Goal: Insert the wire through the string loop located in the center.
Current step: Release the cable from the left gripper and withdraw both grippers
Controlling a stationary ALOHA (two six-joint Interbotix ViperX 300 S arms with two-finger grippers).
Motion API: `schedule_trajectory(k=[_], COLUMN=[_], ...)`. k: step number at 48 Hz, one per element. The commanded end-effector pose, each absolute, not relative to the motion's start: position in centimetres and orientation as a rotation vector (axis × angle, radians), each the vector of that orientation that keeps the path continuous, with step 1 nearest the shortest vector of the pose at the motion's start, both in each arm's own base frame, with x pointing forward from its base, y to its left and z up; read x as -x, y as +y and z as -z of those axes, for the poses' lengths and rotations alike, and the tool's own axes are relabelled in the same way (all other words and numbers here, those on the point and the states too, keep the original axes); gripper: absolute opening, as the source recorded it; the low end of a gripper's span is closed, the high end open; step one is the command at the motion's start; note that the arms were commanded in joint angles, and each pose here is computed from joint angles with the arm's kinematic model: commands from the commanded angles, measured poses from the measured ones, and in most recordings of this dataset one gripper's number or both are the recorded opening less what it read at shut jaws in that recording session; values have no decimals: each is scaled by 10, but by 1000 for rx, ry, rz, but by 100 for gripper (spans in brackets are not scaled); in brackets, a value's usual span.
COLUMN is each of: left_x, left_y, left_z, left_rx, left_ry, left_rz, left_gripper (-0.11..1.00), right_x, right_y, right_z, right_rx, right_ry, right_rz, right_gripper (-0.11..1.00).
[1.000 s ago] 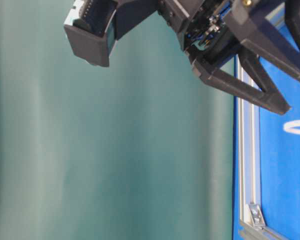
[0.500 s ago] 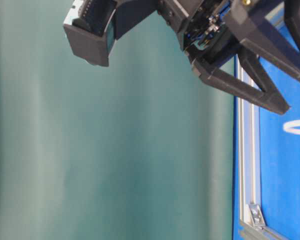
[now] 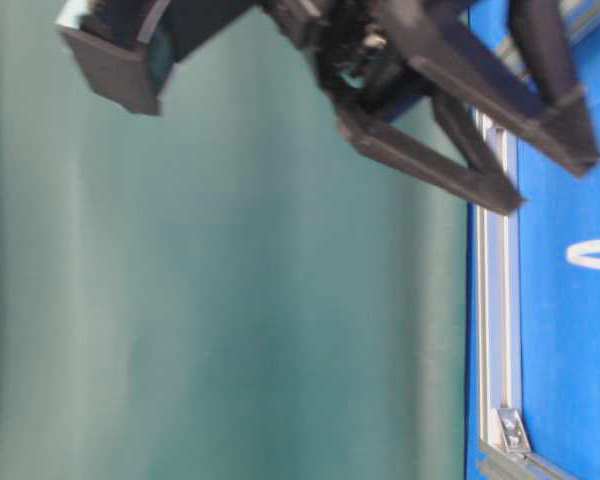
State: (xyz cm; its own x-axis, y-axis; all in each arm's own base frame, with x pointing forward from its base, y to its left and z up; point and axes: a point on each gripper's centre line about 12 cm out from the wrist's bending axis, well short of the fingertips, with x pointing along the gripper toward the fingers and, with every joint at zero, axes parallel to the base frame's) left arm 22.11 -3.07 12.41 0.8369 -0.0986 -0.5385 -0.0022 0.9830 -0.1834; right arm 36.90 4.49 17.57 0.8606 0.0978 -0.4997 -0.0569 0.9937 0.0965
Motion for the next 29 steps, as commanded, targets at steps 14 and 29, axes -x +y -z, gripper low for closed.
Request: schedule_trajectory(k=[14,29], left_x=[-223,-219], left_y=[-26,-26], left_z=[-158,-162], left_rx=[190,192], left_ry=[503,483], left_rz=[49,50], left_gripper=[83,82], right_x=[-359,-357], right_y=[46,45], right_z=[-229,-233], right_rx=[-72,-69], right_ry=[450,441], right_rz=[-99,-100], right_gripper=[91,91])
